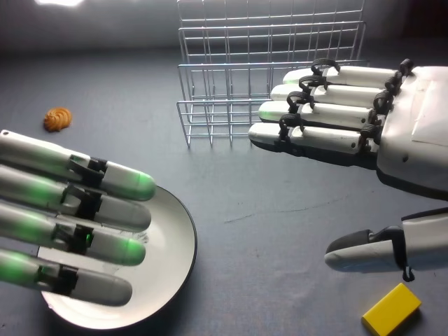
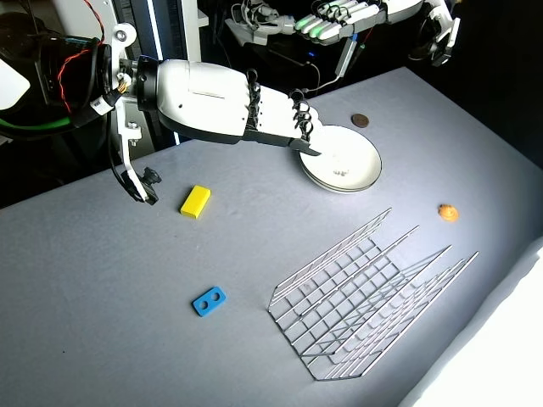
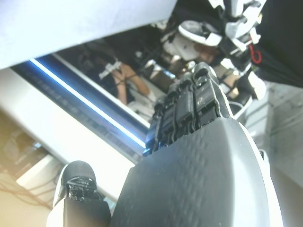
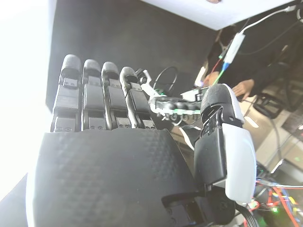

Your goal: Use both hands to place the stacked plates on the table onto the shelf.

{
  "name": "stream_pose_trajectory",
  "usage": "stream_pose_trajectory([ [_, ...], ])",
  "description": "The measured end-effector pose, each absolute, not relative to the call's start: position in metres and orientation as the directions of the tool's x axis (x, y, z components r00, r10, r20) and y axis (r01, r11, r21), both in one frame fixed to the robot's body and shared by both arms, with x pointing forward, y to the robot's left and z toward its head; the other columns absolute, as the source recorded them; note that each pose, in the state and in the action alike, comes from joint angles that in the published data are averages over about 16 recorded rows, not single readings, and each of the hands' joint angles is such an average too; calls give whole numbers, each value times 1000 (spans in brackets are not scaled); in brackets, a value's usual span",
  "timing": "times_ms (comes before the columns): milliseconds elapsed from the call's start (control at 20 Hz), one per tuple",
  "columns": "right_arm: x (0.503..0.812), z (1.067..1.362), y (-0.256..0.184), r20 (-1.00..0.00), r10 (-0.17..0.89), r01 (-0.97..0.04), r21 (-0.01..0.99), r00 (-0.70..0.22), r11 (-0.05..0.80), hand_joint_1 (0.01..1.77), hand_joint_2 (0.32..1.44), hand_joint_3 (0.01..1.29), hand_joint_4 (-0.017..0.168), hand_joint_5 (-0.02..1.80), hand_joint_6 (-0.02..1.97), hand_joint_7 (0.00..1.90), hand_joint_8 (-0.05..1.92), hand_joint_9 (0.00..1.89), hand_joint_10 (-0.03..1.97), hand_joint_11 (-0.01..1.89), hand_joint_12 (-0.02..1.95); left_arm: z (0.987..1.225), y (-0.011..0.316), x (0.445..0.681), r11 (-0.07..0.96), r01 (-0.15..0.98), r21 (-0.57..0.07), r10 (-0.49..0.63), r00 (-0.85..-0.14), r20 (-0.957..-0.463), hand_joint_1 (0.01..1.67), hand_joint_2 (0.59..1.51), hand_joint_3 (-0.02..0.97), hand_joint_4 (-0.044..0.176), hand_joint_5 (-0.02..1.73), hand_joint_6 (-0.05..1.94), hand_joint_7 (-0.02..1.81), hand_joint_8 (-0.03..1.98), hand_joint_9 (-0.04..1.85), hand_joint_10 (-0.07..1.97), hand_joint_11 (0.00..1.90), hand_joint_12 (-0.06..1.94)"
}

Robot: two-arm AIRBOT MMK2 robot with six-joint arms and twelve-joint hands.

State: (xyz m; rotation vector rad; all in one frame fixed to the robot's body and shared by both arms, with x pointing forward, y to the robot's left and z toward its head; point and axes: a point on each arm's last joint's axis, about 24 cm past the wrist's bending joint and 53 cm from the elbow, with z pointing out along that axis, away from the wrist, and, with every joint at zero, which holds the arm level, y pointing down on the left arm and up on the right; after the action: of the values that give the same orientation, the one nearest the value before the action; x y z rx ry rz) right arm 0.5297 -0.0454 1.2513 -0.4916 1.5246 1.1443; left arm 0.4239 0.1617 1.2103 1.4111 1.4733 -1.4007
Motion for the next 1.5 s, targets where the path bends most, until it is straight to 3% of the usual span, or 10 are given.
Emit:
stream_pose_trajectory([
  [200, 528, 1250, -41, -918, 260, -811, 388, -299, 438, 254, 1109, 15, -3, 77, 23, 62, 14, 61, 6, 13, 235, 1205, 164, 423, -151, 956, -253, 283, -203, -937, 16, 1049, 53, -3, 18, -14, 21, -14, 17, 7, 17, -16],
  [450, 525, 1244, -31, -917, 245, -814, 393, -314, 427, 598, 1074, 16, -3, 52, 23, 35, 14, 36, 6, 16, 232, 1191, 166, 421, -139, 953, -270, 341, -210, -916, 15, 1052, 52, -3, 20, -14, 21, -14, 18, 7, 17, -15],
  [950, 524, 1236, -5, -897, 236, -800, 441, -374, 406, 1221, 1008, 15, -3, 12, 23, 10, 14, 14, 6, 20, 331, 1133, 176, 439, 20, 950, -311, 483, -281, -829, 15, 1061, 49, -3, 19, -13, 17, -15, 16, 8, 17, -14],
  [1500, 527, 1226, 4, -876, 228, -769, 483, -425, 418, 1219, 995, 15, -3, 20, 23, 11, 14, 15, 6, 21, 406, 1064, 218, 478, 270, 915, -300, 582, -403, -706, 17, 1070, 40, -3, 19, -12, 11, -14, 20, 8, 16, -12],
])
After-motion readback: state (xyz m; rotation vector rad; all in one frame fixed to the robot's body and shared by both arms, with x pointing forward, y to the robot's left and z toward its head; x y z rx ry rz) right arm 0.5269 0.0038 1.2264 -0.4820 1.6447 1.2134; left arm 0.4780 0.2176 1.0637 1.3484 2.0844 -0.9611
